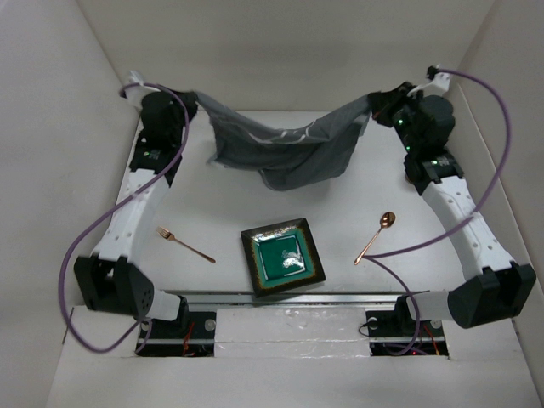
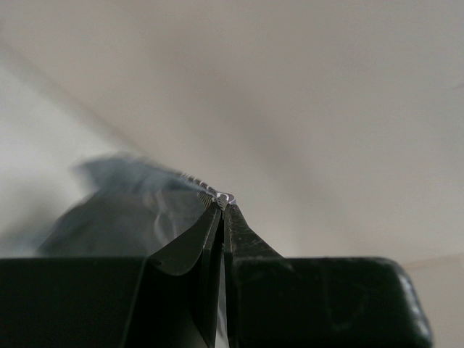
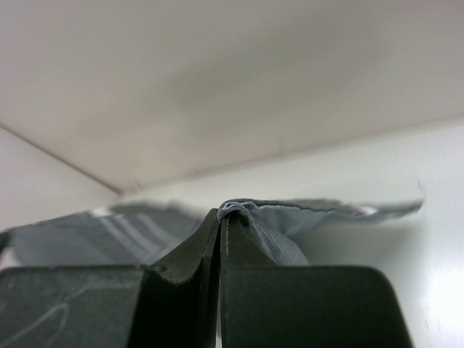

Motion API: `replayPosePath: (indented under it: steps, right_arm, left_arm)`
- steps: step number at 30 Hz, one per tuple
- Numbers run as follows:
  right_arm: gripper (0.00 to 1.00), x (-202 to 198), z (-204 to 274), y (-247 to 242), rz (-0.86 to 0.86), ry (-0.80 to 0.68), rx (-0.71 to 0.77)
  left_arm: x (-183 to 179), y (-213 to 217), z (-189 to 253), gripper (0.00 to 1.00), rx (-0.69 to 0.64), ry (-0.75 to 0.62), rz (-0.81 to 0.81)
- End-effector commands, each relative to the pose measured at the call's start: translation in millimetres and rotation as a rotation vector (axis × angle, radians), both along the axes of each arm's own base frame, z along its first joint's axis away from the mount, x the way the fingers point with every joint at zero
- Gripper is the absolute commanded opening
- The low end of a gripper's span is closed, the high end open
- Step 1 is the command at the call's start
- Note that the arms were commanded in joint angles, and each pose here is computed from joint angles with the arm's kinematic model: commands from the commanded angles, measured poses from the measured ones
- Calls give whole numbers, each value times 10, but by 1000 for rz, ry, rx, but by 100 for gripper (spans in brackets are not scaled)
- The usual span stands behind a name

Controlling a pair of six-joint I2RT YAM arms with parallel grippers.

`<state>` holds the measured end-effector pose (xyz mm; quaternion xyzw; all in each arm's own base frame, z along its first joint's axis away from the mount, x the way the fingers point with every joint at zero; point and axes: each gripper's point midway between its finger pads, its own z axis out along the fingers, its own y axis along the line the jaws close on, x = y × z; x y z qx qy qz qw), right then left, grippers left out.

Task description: Set the dinner table for one person

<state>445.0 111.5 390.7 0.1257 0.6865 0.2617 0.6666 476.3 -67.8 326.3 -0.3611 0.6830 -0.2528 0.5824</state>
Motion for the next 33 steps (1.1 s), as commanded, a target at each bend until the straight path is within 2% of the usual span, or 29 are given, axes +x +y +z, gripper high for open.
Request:
replayPosePath:
  steps: [1,4,5,7,11,15,20,22,24,25,27,28,30,31,32,33]
  right_arm:
    - [0,-508,1346,-280,-62,-276,13]
    - [0,-782,1678,-381,-63,-316,2]
    - [0,-933,1922,-405,-64,-362,8]
    - [0,-1124,2058,-438,-67,-380,0]
    - [0,-1471,2309,-439,-41,-435,-10]
    - [0,-1673,2385,-467,-41,-457,-16]
    - [0,-1545,2202,-477,-50,-418,-29]
    - [0,-1283,2014,-493,-66,-366,-43]
    - [0,-940,1787,-487,-71,-301,-57]
    - [0,-810,1692,-498,-72,-278,-64]
    - [0,-586,1572,-465,-52,-257,-66]
    - [0,-380,1421,-430,-41,-224,-69]
    - [0,-188,1354,-382,-24,-216,-63]
    - [0,53,1156,-345,-14,-168,-64]
    - [0,159,1108,-327,-9,-159,-64]
    - [0,227,1177,-298,2,-175,-53]
  left_arm:
    - [-646,263,1686,0,55,-345,61]
    - [-1086,334,2307,0,52,-479,69]
    - [-1189,357,2404,0,55,-503,74]
    - [-1477,405,2625,0,52,-568,81]
    - [-1716,423,2757,0,64,-604,73]
    - [-1691,366,2750,0,93,-601,42]
    - [-1043,159,2166,0,159,-397,-45]
    - [-746,117,1855,0,176,-322,-53]
    - [-579,87,1732,0,187,-285,-62]
    - [-367,54,1505,0,200,-223,-71]
    - [-196,1,1439,0,208,-207,-90]
    - [19,-38,1202,0,216,-152,-102]
    - [204,-37,1236,0,192,-155,-150]
    - [450,-68,945,0,162,-99,-197]
    - [563,-47,888,0,127,-90,-231]
    - [624,5,1050,0,69,-124,-266]
